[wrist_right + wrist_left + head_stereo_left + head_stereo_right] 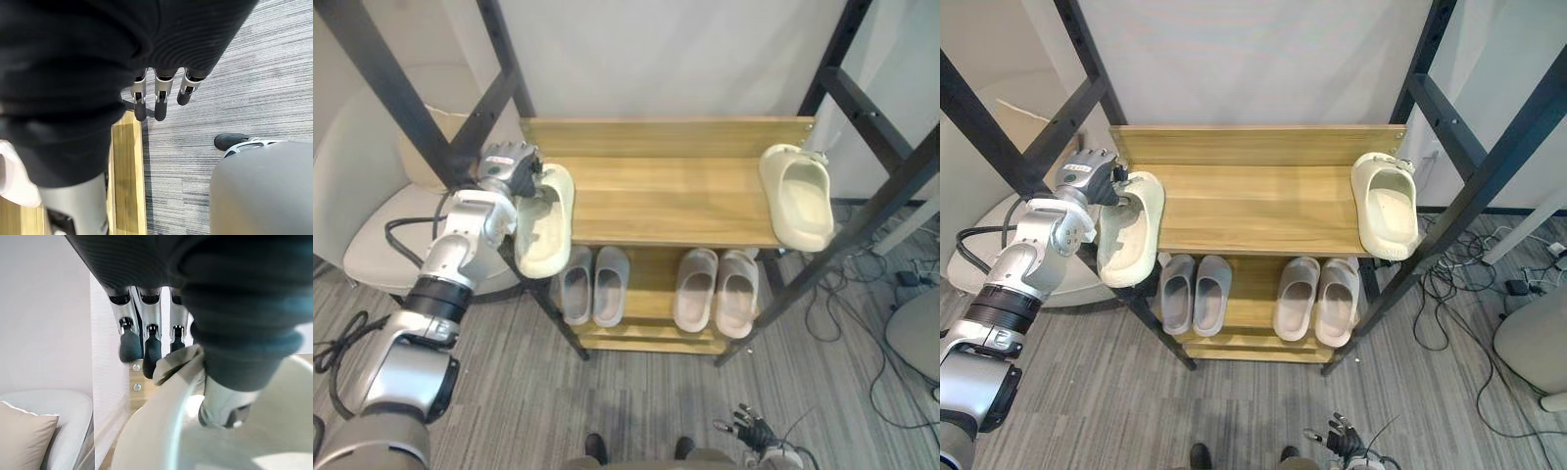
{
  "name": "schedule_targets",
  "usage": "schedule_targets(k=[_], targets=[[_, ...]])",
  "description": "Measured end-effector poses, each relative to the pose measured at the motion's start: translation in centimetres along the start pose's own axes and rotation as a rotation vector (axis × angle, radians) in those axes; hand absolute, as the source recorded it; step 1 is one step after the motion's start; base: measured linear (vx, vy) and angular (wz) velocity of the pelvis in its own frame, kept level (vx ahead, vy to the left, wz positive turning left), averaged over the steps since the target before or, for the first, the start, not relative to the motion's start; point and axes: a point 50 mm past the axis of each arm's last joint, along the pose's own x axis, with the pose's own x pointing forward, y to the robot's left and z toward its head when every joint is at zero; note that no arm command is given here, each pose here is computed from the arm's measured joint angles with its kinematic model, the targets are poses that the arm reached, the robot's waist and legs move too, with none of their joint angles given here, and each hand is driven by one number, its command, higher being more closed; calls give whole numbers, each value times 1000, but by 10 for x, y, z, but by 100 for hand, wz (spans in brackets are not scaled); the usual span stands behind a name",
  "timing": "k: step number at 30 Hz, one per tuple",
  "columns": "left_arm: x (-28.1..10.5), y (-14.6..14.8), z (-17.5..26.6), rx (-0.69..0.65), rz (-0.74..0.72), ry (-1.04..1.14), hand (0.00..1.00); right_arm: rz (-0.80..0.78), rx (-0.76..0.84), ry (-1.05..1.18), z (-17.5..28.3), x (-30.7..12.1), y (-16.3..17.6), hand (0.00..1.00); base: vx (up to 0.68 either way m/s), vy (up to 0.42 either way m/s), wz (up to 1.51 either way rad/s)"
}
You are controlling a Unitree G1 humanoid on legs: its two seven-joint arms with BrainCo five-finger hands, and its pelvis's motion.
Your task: Organize the slippers on the shoe rack
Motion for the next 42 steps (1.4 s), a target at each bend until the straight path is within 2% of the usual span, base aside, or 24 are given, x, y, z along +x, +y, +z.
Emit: schedule_targets(k=[15, 19, 25, 27, 32, 42], targets=[[11, -4, 6, -128, -11, 40, 100, -10, 71, -25, 2, -1, 4, 0, -14, 8, -1], [20, -6, 26, -161, -14, -1, 100, -10, 94, -35, 4, 0, 5, 0, -26, 32, -8], [37, 13, 57, -243, 32, -78, 100, -10, 96, -88, 16, 1, 5, 0, -19, 35, -22], [45, 28, 81, -299, 75, -139, 100, -16, 103, -102, 19, 0, 3, 0, 7, 10, -24], [52, 39, 111, -332, 96, -206, 100, -56, 143, -98, 12, -4, -4, 0, 7, -20, -22], [55, 50, 123, -382, 161, -232, 100, -96, 189, -142, 8, -17, -13, 0, -52, -25, -28]])
